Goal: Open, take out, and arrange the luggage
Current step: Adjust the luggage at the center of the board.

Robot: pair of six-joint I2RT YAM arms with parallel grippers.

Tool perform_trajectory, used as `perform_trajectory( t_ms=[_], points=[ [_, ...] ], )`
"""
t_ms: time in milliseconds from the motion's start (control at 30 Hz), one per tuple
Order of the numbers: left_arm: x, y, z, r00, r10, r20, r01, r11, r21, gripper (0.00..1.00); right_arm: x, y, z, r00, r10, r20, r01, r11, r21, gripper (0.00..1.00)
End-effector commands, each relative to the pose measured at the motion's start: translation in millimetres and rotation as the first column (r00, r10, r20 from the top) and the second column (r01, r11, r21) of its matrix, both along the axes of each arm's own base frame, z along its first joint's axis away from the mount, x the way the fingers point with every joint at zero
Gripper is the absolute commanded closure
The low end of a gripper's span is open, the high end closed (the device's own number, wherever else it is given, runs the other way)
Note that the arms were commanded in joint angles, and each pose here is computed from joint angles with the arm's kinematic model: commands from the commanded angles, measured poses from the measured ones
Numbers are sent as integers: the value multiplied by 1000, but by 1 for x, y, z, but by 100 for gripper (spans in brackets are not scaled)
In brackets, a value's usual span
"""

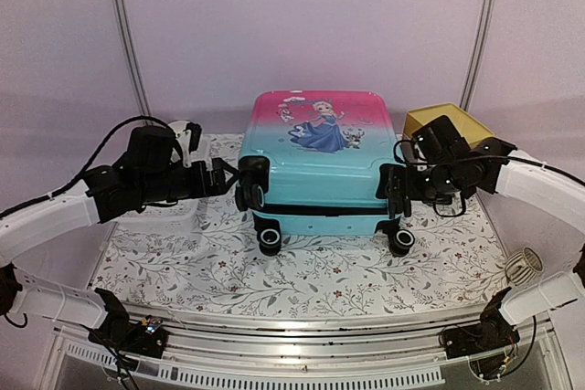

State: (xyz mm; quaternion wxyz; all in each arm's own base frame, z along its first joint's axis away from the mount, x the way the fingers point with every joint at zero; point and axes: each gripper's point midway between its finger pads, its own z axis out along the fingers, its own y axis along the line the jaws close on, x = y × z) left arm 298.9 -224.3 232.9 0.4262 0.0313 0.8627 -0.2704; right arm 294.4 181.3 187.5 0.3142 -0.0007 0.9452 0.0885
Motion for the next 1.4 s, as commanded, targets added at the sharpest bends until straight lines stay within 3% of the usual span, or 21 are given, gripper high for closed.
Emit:
perform_trajectory(
  t_ms=[0, 167, 567, 1100, 1200, 1300, 1367],
  points=[
    [-12, -1, 4, 999, -48, -6, 48, 999, -22, 2, 17, -16, 31, 997, 23, 77, -26, 999, 38, 1],
    [-30, -16, 6, 994, -110, -6, 110, 993, -37, 2, 25, -18, 33, 996, 53, 78, -55, 998, 27, 1],
    [-29, -26, -20, 999, -31, -33, 36, 985, 170, 2, 16, 12, 12, 981, 195, -3, -194, 976, 102, 6],
    [-8, -69, -38, 994, -101, -48, 108, 976, 189, 6, 17, -2, -29, 994, 73, -85, -78, 996, -54, 17],
    [-2, -73, -48, 993, -98, -59, 108, 973, 206, 12, 19, -6, -36, 995, 38, -93, -46, 995, -83, 26],
    [6, -69, -57, 993, -85, -78, 100, 974, 204, 21, 16, -4, -37, 995, 37, -92, -45, 996, -83, 42],
    [13, -65, -60, 993, -89, -80, 103, 978, 184, 25, 11, -1, -38, 994, 37, -98, -46, 995, -87, 43]
  ],
)
